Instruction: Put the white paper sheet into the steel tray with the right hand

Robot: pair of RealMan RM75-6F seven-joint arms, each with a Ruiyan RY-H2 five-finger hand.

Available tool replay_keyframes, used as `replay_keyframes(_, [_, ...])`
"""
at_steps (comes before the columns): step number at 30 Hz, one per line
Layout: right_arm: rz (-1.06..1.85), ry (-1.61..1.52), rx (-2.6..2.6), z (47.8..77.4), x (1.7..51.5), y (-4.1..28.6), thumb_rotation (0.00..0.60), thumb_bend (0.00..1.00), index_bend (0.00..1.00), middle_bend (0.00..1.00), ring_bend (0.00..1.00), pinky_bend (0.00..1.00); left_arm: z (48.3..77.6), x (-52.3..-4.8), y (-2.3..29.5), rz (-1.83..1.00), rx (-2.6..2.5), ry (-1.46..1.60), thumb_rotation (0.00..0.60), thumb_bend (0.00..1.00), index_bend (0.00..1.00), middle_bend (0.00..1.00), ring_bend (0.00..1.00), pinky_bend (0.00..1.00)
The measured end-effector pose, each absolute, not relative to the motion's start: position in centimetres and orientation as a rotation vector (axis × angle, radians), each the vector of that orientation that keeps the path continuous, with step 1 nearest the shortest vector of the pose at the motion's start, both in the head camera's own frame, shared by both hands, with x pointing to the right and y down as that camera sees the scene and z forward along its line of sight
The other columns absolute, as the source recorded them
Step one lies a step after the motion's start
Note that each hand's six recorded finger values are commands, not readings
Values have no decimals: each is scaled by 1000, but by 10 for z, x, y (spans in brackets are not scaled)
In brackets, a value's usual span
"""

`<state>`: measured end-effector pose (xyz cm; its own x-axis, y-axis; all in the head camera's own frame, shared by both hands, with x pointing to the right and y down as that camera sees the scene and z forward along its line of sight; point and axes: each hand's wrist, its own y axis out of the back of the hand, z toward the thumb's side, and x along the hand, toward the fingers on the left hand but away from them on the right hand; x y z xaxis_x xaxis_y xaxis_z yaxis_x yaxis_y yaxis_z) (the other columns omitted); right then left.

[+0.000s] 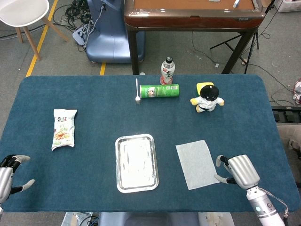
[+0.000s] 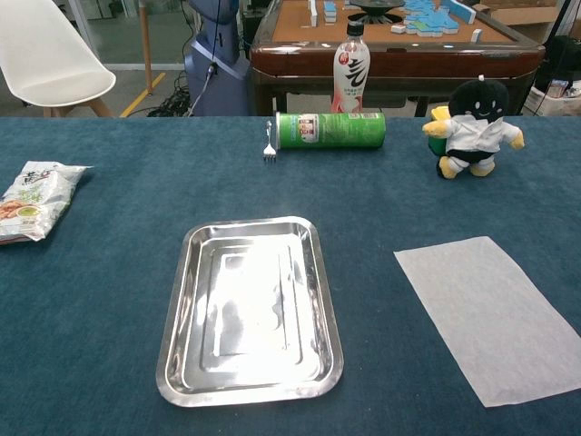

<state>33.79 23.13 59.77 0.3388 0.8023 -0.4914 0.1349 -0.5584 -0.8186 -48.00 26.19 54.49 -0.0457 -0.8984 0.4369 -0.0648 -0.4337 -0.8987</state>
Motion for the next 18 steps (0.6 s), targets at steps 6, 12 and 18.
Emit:
replay_keyframes(6, [1243, -782, -1955, 608, 323, 240, 600, 0, 568, 1000, 1000, 1000, 542, -482, 261, -1549, -1544, 1060, 600, 59, 331, 326, 203, 390])
replay_keyframes(12, [1235, -737, -1995, 619, 307, 249, 600, 0, 568, 1000, 1000, 1000, 538, -483, 261, -1543, -1541, 1071, 600, 59, 331, 326, 203, 389])
replay_keyframes(18, [1231, -678, -2035, 628, 293, 259, 600, 0, 568, 1000, 1000, 1000, 535, -486, 261, -1540, -1533, 1086, 600, 59, 331, 326, 202, 389])
